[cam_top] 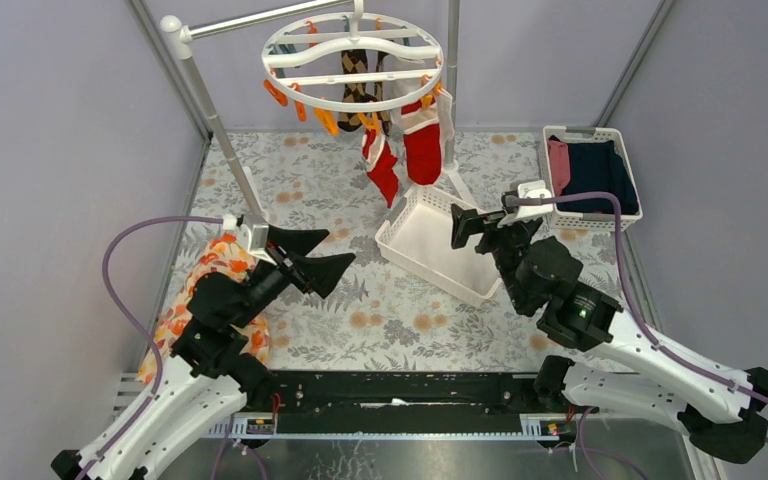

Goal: Clip the socks to the hanger
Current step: Reset both arms

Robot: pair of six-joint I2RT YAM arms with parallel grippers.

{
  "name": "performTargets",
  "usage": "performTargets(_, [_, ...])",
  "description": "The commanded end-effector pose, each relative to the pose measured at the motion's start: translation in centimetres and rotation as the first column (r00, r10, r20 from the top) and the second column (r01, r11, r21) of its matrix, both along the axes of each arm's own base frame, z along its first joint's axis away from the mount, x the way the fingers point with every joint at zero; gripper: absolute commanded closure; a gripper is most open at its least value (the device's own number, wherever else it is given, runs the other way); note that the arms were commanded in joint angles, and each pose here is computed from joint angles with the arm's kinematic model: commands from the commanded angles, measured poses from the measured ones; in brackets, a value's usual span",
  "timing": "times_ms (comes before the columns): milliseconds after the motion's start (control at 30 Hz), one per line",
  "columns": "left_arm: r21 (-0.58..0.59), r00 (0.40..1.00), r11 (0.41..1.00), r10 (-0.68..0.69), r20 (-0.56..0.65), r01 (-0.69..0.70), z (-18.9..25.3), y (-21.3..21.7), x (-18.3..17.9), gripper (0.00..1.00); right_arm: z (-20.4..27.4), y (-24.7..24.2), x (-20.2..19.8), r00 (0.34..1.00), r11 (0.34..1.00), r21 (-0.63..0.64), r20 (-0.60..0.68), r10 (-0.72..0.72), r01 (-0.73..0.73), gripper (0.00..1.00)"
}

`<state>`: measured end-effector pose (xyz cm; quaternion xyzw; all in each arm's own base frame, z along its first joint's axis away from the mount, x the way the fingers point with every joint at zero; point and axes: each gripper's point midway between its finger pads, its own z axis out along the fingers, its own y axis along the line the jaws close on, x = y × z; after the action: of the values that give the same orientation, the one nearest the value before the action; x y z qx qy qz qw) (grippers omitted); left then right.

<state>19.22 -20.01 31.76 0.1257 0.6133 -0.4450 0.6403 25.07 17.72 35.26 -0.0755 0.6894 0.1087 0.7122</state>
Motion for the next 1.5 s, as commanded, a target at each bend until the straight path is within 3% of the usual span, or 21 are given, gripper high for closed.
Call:
performTargets(0, [0.063, 0.993, 0.998, 0.039, -0.115, -0.032, 0.0, 1.5, -1.0, 0.01, 1.0, -2.2, -0.2, 0.996, 0.991, 0.108, -0.011, -0.085, 0.085, 0.0])
performTargets(200, [0.104, 0.992, 0.992, 0.087, -0.096, -0.077, 3.1, 3.2, -1.7, 0.01, 1.4, -3.2, -0.2, 0.989, 0.964, 0.221, -0.032, -0.145, 0.149, 0.0])
performTargets(500, [0.104, 0.99, 0.987, 0.127, -0.057, -0.121, 6.3, 4.6, -2.4, 0.01, 2.6, -3.9, -1.1, 0.993, 0.955, 0.274, 0.005, -0.115, 0.109, 0.0])
performTargets(1467, [0.115, 0.992, 0.987, 0.115, -0.043, -0.109, 5.8, 4.7, -2.9, 0.01, 2.9, -4.9, -1.5, 0.992, 0.954, 0.278, 0.023, -0.125, 0.114, 0.0])
